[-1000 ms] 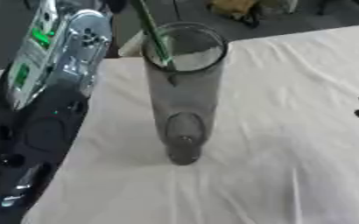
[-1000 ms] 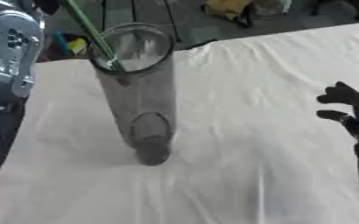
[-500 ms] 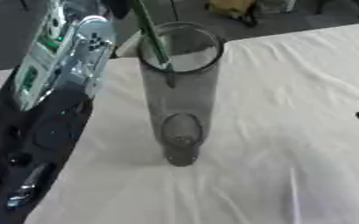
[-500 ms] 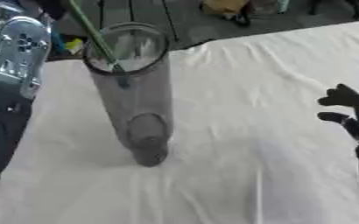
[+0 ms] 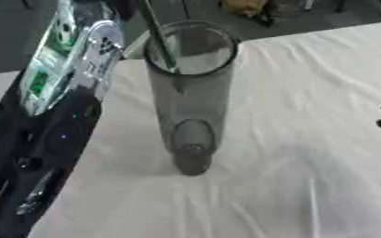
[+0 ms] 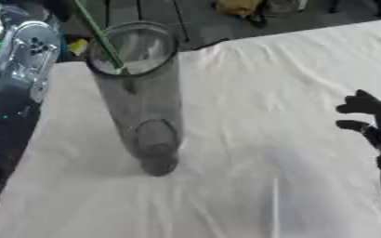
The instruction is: Arrange flowers into the vase.
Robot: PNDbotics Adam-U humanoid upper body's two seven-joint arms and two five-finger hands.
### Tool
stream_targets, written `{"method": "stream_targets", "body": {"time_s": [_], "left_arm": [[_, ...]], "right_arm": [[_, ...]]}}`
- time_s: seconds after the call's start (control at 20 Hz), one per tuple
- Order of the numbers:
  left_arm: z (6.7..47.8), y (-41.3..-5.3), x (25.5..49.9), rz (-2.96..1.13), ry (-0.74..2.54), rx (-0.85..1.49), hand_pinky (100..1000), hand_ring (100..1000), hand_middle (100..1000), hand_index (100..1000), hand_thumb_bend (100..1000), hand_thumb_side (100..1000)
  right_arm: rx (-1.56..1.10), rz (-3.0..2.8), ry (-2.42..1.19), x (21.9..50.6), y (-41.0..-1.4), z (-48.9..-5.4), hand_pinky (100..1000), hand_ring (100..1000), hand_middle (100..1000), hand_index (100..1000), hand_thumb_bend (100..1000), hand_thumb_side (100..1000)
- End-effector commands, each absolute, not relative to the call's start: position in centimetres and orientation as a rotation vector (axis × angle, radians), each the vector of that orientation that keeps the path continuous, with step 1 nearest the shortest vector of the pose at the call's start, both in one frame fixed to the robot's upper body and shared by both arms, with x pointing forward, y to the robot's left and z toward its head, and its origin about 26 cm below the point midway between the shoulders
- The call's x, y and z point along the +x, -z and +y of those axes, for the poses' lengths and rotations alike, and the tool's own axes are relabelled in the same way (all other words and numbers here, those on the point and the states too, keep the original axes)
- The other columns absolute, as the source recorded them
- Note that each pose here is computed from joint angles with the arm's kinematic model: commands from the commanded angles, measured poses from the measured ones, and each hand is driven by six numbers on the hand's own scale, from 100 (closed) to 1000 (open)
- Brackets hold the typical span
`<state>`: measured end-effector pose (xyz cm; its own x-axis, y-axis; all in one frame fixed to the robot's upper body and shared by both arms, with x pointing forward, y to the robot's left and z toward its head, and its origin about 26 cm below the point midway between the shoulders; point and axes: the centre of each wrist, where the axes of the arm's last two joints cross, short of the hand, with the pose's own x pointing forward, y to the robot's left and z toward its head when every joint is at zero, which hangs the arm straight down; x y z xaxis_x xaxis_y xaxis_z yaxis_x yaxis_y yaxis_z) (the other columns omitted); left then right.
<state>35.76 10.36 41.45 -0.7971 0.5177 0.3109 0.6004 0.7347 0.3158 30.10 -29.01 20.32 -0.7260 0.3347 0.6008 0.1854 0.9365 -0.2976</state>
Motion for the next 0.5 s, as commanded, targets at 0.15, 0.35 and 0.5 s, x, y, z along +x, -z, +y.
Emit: {"method": "stream_targets", "body": {"time_s": [0.15,0.35,0.5], "left_arm": [[10.91,-42.29,35.40,-2.788,0.578,-0.844,100,100,100,158,100,820],[10.87,-42.14,35.49,-2.785,0.566,-0.829,100,100,100,180,100,830],[10.96,-42.05,35.72,-2.789,0.564,-0.796,100,100,101,219,100,844]], "right_arm": [[-0.376,-2.427,-0.291,29.83,-21.07,-29.02,728,1000,666,792,100,1000],[-0.375,-2.427,-0.288,29.82,-21.05,-29.04,729,1000,666,792,100,1000],[-0.374,-2.426,-0.288,29.82,-21.04,-29.05,729,1000,666,793,100,1000]]}}
